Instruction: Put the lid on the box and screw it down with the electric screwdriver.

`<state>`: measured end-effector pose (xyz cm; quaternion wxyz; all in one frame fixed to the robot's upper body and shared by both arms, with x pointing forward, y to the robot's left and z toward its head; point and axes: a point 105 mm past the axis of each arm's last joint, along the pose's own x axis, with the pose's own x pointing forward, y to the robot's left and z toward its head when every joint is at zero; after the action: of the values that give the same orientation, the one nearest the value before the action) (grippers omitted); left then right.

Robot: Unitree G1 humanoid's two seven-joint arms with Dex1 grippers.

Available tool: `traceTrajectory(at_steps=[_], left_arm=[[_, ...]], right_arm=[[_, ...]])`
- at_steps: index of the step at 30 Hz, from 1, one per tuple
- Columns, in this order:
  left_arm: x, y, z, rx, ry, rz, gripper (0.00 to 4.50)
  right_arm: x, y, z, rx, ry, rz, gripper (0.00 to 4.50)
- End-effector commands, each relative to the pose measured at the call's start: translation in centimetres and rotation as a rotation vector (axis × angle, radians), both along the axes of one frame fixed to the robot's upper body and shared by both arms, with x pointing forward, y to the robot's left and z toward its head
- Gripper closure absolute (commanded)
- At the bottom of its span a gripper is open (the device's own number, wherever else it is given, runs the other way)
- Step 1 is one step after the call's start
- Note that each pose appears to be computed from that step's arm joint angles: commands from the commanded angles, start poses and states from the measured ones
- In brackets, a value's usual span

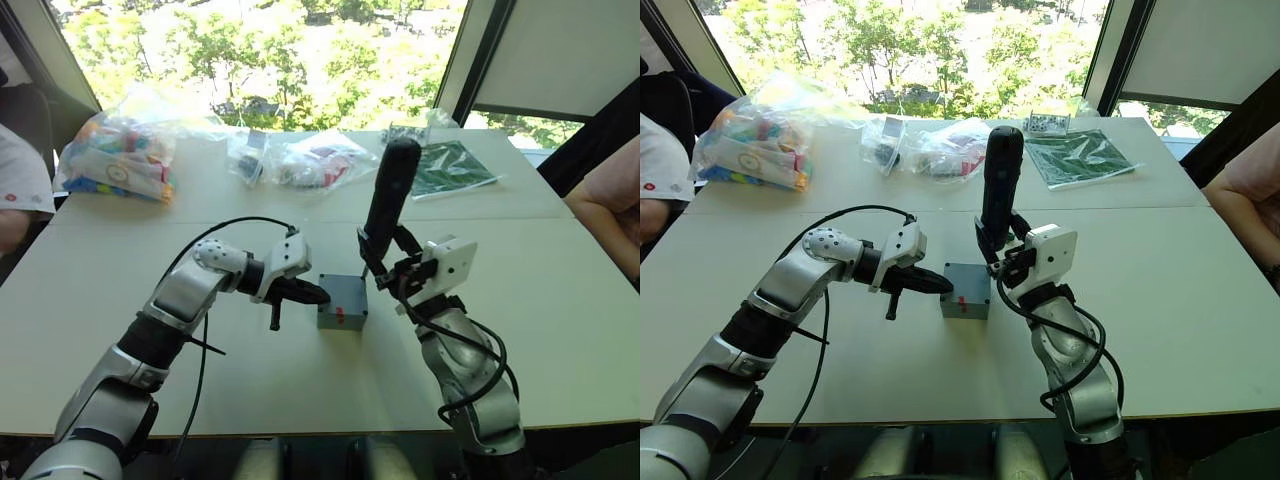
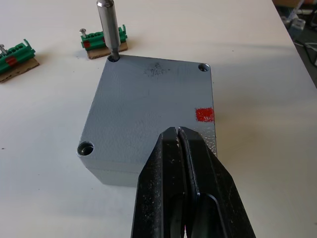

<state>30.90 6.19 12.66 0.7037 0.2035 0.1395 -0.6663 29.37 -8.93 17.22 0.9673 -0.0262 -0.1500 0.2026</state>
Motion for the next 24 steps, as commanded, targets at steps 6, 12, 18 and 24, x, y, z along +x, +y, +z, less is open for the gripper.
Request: traceTrajectory(at_steps=[6, 12, 18, 24], left_arm=[[-0.2, 0.3, -1.1, 0.035, 0.024, 0.008, 4.5], [-0.1, 0.1, -1.3, 0.032, 0.028, 0.01, 4.5], [0.1, 0.4, -1.6, 0.019, 0.03, 0.026, 4.5], [0.4, -0.2, 0.2, -0.122, 0.09, 0.066, 4.5]], right_arm=[[0.2, -0.4, -4.4, -0.043, 0.188, -0.007, 2.59], [0.3, -0.9, -2.3, -0.039, 0.125, -0.011, 2.59], [-0.9, -1.7, 10.5, 0.038, -0.172, 0.092, 2.59], [0.7, -4.6, 15.6, 0.077, -0.109, 0.029, 2.59]])
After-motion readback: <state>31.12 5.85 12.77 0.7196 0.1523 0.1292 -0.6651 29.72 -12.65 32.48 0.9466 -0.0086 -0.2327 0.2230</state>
